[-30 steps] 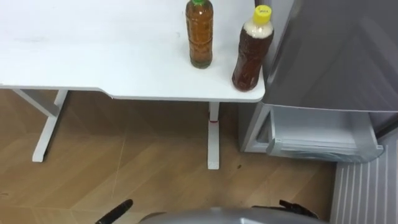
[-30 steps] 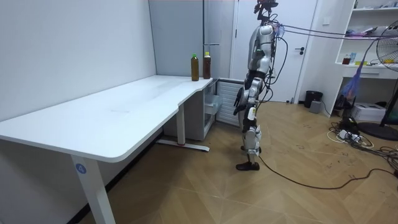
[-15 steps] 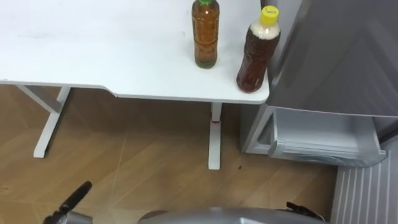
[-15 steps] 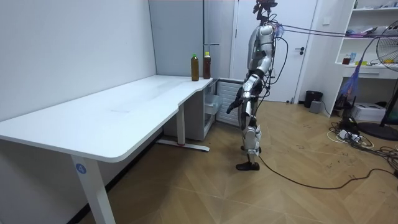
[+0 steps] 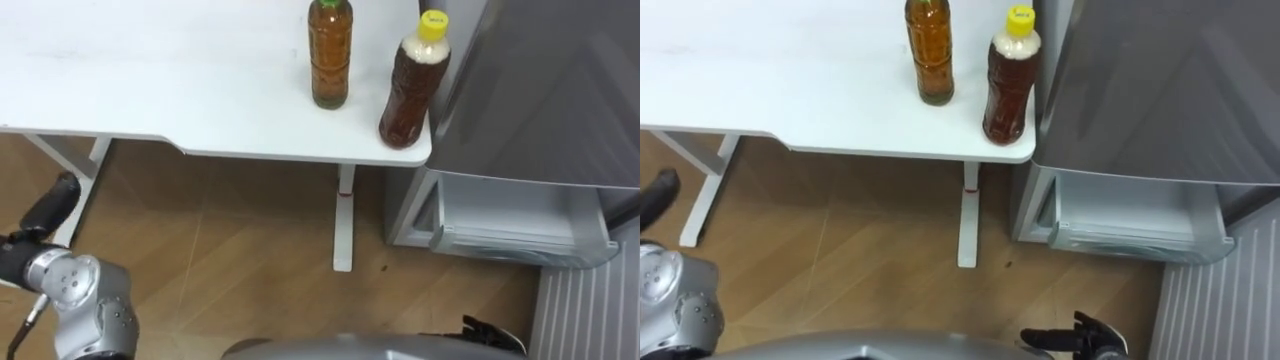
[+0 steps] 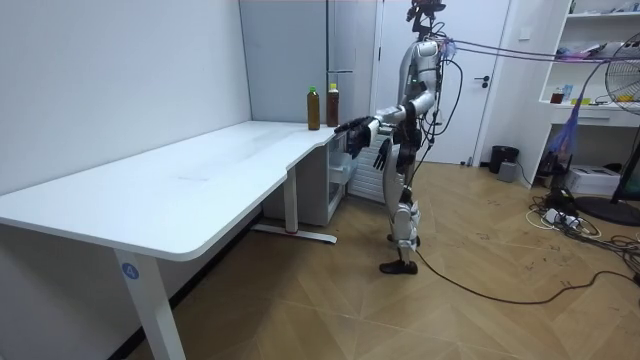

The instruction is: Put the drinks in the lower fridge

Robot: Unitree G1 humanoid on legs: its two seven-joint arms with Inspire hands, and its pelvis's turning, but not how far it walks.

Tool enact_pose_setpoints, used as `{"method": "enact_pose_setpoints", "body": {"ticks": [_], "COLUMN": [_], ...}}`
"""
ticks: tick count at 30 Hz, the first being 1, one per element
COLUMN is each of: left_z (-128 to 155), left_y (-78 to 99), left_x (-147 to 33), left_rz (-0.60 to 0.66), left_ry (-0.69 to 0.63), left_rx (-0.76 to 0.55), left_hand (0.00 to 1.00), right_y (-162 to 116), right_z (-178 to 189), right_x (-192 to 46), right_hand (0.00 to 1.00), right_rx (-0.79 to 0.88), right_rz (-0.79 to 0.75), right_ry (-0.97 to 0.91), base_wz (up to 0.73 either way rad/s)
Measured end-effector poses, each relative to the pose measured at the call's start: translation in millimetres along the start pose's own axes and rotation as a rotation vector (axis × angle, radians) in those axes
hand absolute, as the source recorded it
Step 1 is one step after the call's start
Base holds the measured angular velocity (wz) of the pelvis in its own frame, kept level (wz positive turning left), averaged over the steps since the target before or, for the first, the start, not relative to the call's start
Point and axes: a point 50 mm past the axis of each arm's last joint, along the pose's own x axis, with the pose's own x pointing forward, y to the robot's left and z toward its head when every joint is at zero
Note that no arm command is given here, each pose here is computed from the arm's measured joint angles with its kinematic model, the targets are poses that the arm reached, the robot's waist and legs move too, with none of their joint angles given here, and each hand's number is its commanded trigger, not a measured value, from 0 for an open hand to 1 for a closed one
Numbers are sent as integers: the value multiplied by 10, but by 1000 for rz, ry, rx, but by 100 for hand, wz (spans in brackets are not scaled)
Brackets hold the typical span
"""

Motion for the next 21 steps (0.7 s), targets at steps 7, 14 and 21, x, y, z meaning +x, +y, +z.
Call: {"method": "enact_pose_setpoints", "body": {"ticks": [7,14,21], "left_z": [262,566,747], "left_y": [-289,-697,-937], "left_x": [-111,-431,-692], "left_rz": [-204,-529,-825], "left_ry": [-119,-249,-339], "left_rx": [-51,-106,-101], "left_hand": [0,0,0], "right_y": [-5,-1,-1], "right_z": [9,58,94], "right_x": [-1,6,17], "right_hand": [0,0,0], "right_rx": [22,30,29], "right_rz": [28,59,66], "right_ry": [-10,-20,-30], "base_wz": [6,5,-2]}}
